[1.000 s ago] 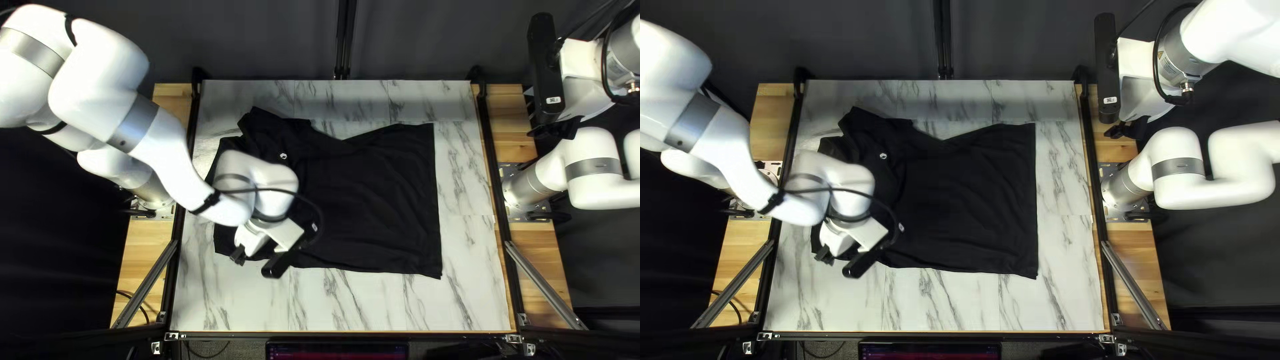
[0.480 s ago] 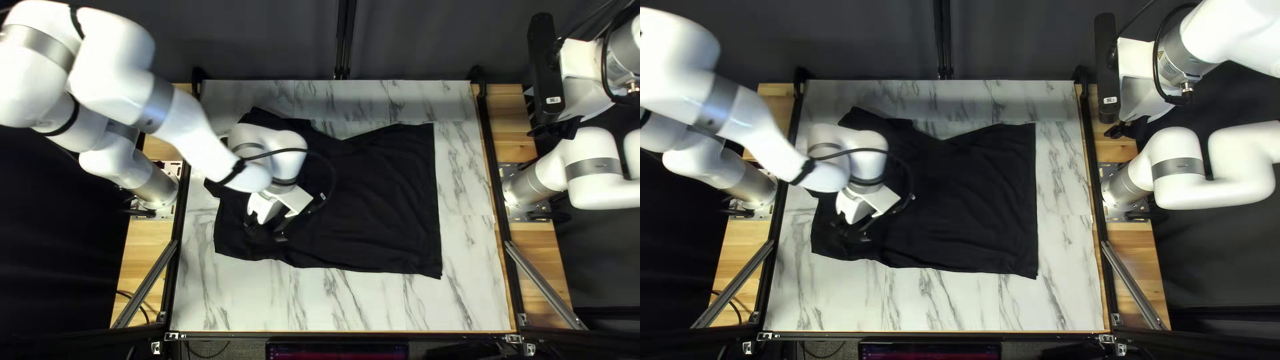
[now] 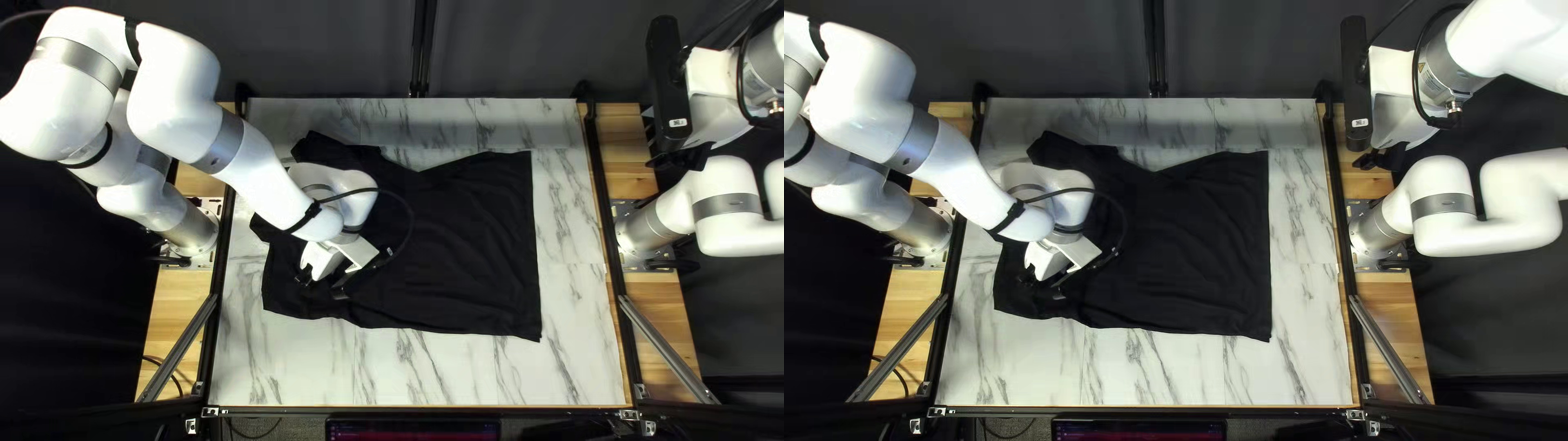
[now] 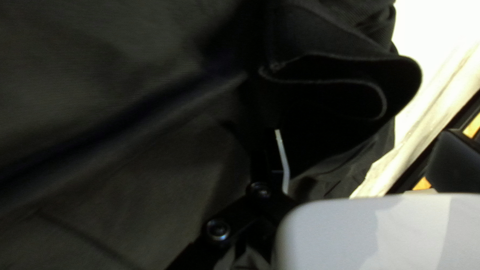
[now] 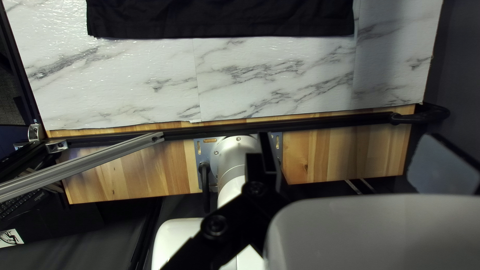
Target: Fold t-shirt
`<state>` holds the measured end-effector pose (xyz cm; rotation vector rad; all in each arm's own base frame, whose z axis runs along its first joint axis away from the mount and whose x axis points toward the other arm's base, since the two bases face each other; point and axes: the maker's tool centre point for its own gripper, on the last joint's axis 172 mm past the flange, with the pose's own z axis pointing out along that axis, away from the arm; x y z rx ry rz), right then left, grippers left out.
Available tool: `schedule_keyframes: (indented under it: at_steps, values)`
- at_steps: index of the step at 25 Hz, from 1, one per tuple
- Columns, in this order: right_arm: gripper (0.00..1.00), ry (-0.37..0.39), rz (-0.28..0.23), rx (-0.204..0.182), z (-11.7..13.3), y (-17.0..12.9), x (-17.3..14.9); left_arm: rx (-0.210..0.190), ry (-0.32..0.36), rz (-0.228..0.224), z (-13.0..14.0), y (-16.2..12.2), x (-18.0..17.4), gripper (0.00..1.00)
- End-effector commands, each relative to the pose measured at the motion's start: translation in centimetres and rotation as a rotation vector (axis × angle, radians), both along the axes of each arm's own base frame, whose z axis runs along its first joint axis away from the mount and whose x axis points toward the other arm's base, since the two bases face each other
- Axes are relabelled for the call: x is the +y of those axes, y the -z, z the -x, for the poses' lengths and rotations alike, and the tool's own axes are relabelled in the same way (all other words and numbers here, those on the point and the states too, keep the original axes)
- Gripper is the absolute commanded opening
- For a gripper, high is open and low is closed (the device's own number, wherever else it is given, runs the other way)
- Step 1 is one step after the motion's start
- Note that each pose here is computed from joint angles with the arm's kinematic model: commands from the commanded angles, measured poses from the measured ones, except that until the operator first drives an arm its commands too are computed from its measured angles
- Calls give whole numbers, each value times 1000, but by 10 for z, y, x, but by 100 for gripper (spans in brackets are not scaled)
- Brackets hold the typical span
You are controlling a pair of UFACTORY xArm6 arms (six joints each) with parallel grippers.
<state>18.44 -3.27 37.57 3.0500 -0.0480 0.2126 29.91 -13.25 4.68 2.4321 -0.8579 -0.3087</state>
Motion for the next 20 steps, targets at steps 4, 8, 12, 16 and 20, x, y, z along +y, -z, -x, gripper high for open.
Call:
schedule_keyframes:
  at_steps: [4,8,12,16,20]
  values:
    - [100,0,0,0,0,0,0,5,20,0,12,-13,-23,100]
    - [100,0,0,0,0,0,0,-4,29,-12,17,-24,-33,100]
    - [100,0,0,0,0,0,0,-8,35,-18,18,-25,-33,100]
    - [100,0,0,0,0,0,0,-5,32,-15,15,-18,-26,100]
    - [100,0,0,0,0,0,0,-4,34,-18,15,-20,-23,100]
